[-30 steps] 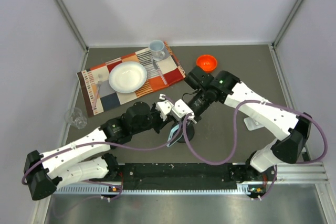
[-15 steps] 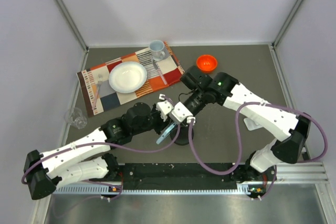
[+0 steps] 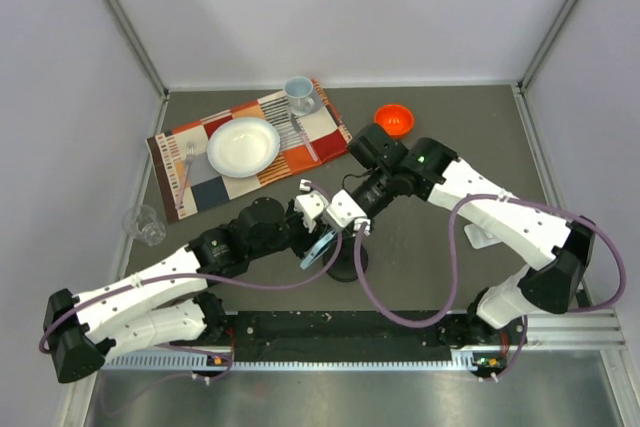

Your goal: Place the phone on the phone stand

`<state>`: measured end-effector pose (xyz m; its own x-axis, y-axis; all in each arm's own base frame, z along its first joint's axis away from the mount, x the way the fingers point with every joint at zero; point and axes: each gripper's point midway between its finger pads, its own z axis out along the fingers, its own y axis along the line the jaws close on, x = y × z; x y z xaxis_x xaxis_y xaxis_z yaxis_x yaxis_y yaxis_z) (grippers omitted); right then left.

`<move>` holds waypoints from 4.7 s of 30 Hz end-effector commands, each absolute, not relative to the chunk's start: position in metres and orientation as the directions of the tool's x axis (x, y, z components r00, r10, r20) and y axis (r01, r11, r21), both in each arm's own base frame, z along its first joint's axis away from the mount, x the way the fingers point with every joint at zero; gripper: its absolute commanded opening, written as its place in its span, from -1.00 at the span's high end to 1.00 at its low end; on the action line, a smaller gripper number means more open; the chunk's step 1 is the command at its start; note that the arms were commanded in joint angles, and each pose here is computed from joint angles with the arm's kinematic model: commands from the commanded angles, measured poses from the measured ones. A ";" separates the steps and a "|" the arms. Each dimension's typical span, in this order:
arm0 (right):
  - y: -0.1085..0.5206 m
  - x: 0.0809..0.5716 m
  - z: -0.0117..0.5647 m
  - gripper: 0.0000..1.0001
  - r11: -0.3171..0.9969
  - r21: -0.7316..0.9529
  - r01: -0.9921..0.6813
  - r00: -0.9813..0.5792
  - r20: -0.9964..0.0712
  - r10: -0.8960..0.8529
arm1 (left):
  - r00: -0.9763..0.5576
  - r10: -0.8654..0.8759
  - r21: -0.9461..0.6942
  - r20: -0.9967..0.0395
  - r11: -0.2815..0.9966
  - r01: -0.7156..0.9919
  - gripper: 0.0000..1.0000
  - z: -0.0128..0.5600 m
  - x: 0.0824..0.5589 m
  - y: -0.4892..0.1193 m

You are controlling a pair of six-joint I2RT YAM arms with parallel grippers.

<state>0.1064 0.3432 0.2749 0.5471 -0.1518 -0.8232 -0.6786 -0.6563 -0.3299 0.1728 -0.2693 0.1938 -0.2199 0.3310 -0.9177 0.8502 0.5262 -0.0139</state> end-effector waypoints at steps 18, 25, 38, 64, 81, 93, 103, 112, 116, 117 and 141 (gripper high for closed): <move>0.336 0.114 0.276 1.00 -0.567 -0.106 -0.817 0.311 -0.908 -0.280 | -0.160 0.181 -0.025 -0.970 0.581 0.813 1.00 0.232 0.184 -0.270; 0.337 0.129 0.268 1.00 -0.363 0.027 -0.931 0.141 -0.892 -0.429 | -0.210 0.140 -0.060 -0.968 0.681 0.730 1.00 0.236 0.199 -0.260; 0.319 0.168 0.238 1.00 0.137 0.090 -0.987 -0.152 -0.816 -0.558 | -0.244 0.031 -0.114 -0.969 0.823 0.556 1.00 0.242 0.216 -0.229; 0.244 0.232 0.222 1.00 0.715 -0.411 -0.566 -0.462 -0.559 -0.688 | -0.257 -0.119 -0.173 -0.959 0.965 0.198 1.00 0.247 0.239 -0.184; 0.225 0.268 0.216 1.00 0.721 -0.552 -0.420 -0.517 -0.507 -0.690 | -0.322 -0.234 -0.267 -0.918 0.962 0.063 1.00 0.249 0.214 -0.175; 0.232 0.285 0.199 1.00 0.706 -0.552 -0.444 -0.508 -0.495 -0.705 | -0.418 -0.229 -0.262 -0.879 0.965 0.024 1.00 0.237 0.203 -0.183; 0.314 0.215 0.211 1.00 0.482 0.019 -0.876 -0.345 -0.724 -0.597 | -0.349 -0.223 -0.341 -0.910 0.882 0.324 1.00 0.248 0.190 -0.199; 0.299 0.191 0.217 1.00 0.339 0.098 -0.936 -0.298 -0.735 -0.609 | -0.340 -0.273 -0.409 -0.900 0.797 0.444 -0.49 0.268 0.203 -0.195; 0.300 0.191 0.235 1.00 0.297 0.113 -0.948 -0.272 -0.772 -0.575 | -0.386 -0.286 -0.462 -0.877 0.725 0.512 -0.66 0.262 0.211 -0.213; 0.301 0.190 0.237 1.00 0.286 0.128 -0.949 -0.276 -0.774 -0.569 | -0.404 -0.279 -0.469 -0.871 0.716 0.517 -0.66 0.256 0.214 -0.218; 0.328 0.251 0.350 1.00 0.377 0.204 -0.903 -0.332 -0.889 -0.315 | -0.392 -0.296 -0.478 -0.871 0.693 0.539 -0.66 0.259 0.214 -0.219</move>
